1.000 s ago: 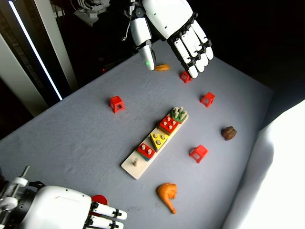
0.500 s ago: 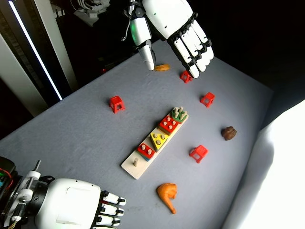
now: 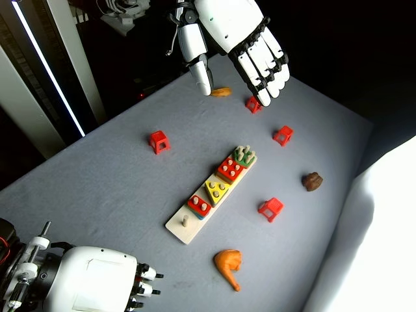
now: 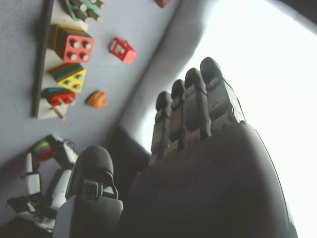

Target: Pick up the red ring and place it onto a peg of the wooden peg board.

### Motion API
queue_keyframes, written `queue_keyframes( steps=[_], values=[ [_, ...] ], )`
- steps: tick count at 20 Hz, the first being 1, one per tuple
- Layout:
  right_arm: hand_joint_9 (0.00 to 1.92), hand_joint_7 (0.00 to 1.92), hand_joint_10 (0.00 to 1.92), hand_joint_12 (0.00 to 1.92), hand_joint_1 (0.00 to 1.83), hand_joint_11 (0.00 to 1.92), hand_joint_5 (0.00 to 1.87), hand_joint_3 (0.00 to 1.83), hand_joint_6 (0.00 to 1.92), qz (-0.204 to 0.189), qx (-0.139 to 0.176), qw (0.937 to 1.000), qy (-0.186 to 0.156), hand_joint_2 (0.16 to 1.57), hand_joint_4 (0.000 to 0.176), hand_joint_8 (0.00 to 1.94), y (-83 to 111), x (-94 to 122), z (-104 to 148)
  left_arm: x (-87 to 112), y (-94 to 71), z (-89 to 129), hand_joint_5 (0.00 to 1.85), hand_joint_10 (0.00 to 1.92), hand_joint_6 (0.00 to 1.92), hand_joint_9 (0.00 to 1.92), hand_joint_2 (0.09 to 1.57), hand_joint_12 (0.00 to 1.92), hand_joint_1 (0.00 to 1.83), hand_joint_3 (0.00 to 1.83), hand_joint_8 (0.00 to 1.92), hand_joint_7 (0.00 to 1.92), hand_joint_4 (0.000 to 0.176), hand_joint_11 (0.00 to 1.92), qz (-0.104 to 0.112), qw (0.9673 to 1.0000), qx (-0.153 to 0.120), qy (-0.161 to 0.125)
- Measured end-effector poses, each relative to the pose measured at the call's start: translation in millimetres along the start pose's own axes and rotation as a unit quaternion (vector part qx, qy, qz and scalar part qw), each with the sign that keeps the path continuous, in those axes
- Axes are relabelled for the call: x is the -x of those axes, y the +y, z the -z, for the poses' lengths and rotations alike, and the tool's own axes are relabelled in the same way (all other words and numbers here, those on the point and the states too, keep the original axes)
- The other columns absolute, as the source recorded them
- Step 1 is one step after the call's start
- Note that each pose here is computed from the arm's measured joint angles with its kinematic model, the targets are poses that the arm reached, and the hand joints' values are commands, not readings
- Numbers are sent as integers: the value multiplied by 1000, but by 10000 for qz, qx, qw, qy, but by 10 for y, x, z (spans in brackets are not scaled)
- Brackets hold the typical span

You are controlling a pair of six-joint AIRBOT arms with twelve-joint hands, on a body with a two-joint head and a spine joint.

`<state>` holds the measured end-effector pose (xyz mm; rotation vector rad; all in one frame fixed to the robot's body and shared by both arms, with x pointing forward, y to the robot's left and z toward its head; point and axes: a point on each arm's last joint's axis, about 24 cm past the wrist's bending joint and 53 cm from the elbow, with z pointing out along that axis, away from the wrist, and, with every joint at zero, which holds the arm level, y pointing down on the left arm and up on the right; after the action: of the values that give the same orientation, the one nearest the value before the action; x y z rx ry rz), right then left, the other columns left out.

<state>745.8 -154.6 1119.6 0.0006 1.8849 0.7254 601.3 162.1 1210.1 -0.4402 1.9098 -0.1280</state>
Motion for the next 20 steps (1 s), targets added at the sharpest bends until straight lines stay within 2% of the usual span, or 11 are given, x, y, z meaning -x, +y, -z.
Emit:
queue_keyframes(
  steps=[2, 3, 6, 7, 9, 10, 11, 15, 18, 19, 20],
  values=[
    [1211, 1023, 53, 1304, 1211, 695, 924, 2, 1089, -55, -16, 10000, 7, 1124, 24, 905, 29, 45, -15, 0, 0, 0, 141, 8, 5, 124, 1318, 388, 0, 0, 6, 130, 0, 0, 0, 10000, 0, 0],
    [1216, 1036, 51, 1310, 1216, 701, 943, 0, 1058, -80, -18, 10000, 4, 1117, 26, 886, 47, 72, -22, 1, 0, 0, 137, 3, 2, 119, 1320, 374, 0, 0, 3, 129, 0, 0, -2, 10000, -1, -2],
    [1220, 1062, 47, 1288, 1226, 715, 1001, 0, 978, -305, 216, 9987, -337, 1097, 30, 827, 281, 412, -53, -1, -6, 0, 150, 3, 3, 124, 1326, 361, 0, 1, 2, 136, 0, 0, 0, 10000, -13, 2],
    [1219, 1030, 44, 1287, 1219, 714, 969, 3, 1026, -338, 291, 9981, -430, 1109, 30, 883, 342, 490, -55, -2, -5, 0, 133, 3, 3, 102, 1329, 309, 0, 2, 3, 120, 0, 0, 0, 10000, -11, 3],
    [1237, 1043, 48, 1275, 1222, 740, 983, 0, 1002, -397, 432, 9973, -448, 1105, 30, 866, 503, 521, -77, 1, 3, 0, 110, 3, 0, 76, 1331, 262, 0, 1, 2, 96, 0, 0, 0, 10000, 7, -2],
    [1014, 1058, 907, 1286, 1347, 735, 982, 0, 967, -416, 469, 9972, -398, 1092, 0, 779, 569, 498, -90, 1, 1, 0, 148, 1, 1, 123, 1327, 398, 0, 0, 0, 138, 0, 0, 0, 10000, 3, -3],
    [1013, 997, 527, 1307, 1216, 712, 943, 4, 1060, -432, 527, 9971, -336, 1122, 24, 942, 657, 463, -106, 0, -3, 0, 143, 4, 2, 134, 1321, 400, 0, 0, 4, 135, 0, 0, 0, 10000, -6, 0],
    [1107, 992, 300, 1289, 1212, 706, 956, 2, 1048, -144, 766, 9967, -215, 1122, 31, 946, 999, 427, -213, -1, -2, 0, 153, 11, 5, 159, 1321, 449, 0, 0, 12, 166, 0, 0, 0, 10000, -4, 1],
    [1137, 1006, 226, 1264, 1216, 718, 969, 1, 1026, 48, 846, 9963, -100, 1116, 31, 926, 1106, 326, -253, 2, 2, 0, 135, 6, 3, 157, 1323, 467, 0, 0, 8, 157, 0, 0, 0, 10000, 5, -3],
    [992, 1025, 960, 1258, 1344, 738, 960, 1, 996, 54, 850, 9964, -47, 1101, 0, 828, 1128, 287, -268, 1, 3, 0, 146, 3, 7, 154, 1324, 478, 0, 0, 7, 160, 0, 0, 0, 10000, 5, -2],
    [971, 1009, 698, 1244, 1240, 724, 950, 3, 1052, 45, 862, 9963, -12, 1116, 0, 904, 1153, 257, -281, 1, 0, 0, 154, 4, 10, 155, 1323, 482, 0, 0, 10, 169, 0, 0, 0, 10000, -1, -2]
  ],
)
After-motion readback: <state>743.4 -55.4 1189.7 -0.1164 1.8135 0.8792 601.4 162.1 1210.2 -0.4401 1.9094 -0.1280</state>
